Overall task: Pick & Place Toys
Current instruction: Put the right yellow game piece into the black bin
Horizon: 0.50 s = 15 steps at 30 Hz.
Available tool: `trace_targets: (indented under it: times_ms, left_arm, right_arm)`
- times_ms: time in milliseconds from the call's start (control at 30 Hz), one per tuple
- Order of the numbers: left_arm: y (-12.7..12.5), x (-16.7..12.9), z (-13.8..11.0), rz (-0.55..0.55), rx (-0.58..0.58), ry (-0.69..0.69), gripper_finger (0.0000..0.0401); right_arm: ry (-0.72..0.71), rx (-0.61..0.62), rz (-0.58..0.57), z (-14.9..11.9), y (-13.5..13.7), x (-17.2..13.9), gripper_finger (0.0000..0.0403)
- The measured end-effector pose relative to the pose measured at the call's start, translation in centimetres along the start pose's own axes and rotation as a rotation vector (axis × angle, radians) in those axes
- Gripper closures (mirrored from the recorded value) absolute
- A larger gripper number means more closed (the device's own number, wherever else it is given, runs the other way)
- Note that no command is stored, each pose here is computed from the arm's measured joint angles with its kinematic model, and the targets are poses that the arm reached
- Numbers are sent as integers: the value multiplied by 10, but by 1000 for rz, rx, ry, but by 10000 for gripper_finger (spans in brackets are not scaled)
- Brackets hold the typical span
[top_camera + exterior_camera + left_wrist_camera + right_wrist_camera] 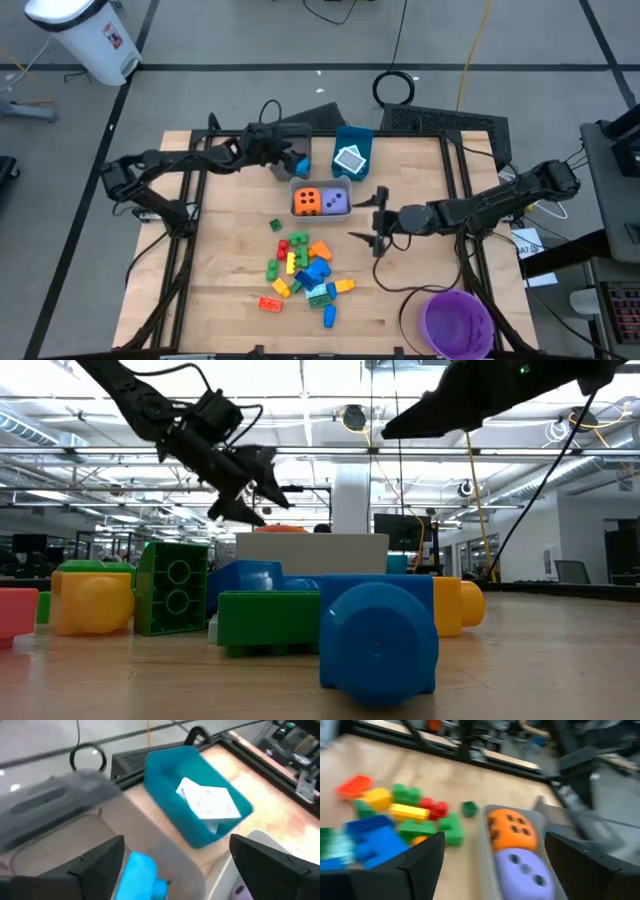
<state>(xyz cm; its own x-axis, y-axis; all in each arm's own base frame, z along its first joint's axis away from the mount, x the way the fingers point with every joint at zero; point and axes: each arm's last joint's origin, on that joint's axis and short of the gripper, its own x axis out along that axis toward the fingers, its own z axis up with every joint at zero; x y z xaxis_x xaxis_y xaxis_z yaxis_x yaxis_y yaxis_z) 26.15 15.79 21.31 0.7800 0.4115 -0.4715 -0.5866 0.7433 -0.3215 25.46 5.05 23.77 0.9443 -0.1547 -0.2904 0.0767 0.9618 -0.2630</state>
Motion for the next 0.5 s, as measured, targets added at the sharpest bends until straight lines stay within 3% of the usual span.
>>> trace_targets:
  times_ms: [167, 367, 500]
  left_arm:
    - [-19, -2, 2, -37, 84, -134, 68]
    - [-19, -16, -11, -264, 111, -186, 81]
    - [-12, -37, -19, -244, 73, -244, 79]
  right_arm:
    - [-2, 82, 192, -2, 7, 2, 85]
    - [51, 63, 231, -14, 10, 16, 85]
    - [103, 62, 350, -25, 13, 30, 85]
